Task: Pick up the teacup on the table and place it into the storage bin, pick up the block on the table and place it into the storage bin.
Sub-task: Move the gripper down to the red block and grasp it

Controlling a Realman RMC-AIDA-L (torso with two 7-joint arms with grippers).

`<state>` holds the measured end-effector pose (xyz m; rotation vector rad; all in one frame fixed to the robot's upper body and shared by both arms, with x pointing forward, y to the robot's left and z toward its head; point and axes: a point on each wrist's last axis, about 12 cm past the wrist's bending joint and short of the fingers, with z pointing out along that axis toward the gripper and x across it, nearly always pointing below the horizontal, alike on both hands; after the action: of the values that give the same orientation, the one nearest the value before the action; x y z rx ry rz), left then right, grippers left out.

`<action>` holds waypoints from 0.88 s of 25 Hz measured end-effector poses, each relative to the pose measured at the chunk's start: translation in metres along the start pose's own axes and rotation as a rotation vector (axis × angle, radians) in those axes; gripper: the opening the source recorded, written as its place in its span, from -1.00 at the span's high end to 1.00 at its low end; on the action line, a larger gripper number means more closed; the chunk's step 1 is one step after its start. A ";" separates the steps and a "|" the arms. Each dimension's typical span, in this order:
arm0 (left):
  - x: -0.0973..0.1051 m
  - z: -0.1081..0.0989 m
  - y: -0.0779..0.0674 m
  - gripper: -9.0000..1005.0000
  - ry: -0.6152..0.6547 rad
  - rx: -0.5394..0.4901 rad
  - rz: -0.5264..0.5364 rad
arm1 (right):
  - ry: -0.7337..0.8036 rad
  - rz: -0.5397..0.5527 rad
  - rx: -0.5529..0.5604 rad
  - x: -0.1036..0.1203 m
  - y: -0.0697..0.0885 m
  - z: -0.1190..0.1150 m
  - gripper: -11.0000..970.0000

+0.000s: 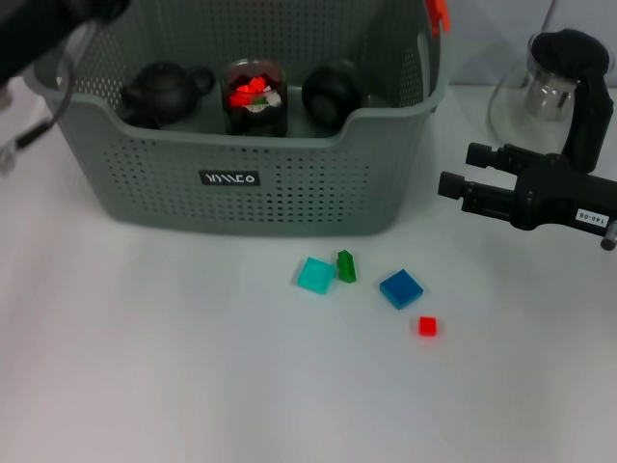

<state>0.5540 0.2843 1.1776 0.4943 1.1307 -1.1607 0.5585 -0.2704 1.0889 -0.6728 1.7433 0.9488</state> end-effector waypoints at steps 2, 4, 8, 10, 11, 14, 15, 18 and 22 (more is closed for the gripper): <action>0.013 -0.016 -0.007 -0.65 -0.010 0.010 0.013 | 0.000 0.000 -0.005 0.001 0.001 0.001 -0.65; 0.029 -0.028 -0.015 -0.65 0.077 0.017 0.041 | 0.003 -0.002 -0.014 0.001 0.002 0.001 -0.65; 0.065 -0.047 -0.034 -0.65 0.346 0.079 0.025 | 0.008 -0.010 -0.049 0.000 0.006 0.000 -0.65; 0.079 -0.056 -0.040 -0.65 0.469 0.094 -0.001 | 0.028 -0.016 -0.074 0.001 0.008 -0.003 -0.65; 0.084 -0.060 -0.041 -0.65 0.510 0.090 -0.011 | 0.045 -0.015 -0.090 0.001 0.009 -0.004 -0.65; 0.087 -0.072 -0.041 -0.65 0.542 0.050 -0.018 | 0.141 0.027 -0.134 0.001 0.011 -0.010 -0.65; 0.086 -0.075 -0.041 -0.65 0.538 0.031 -0.017 | 0.141 0.027 -0.134 0.001 0.011 -0.010 -0.65; 0.083 -0.086 -0.039 -0.65 0.516 -0.026 -0.001 | 0.265 0.079 -0.128 -0.011 0.010 -0.016 -0.65; 0.079 -0.097 -0.037 -0.65 0.501 -0.082 0.017 | 0.500 0.067 -0.133 -0.048 0.018 -0.017 -0.65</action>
<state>0.4766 0.3117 1.0769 0.7551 1.5929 -0.9946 0.5524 -0.2750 1.1424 -1.0086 2.1610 1.0064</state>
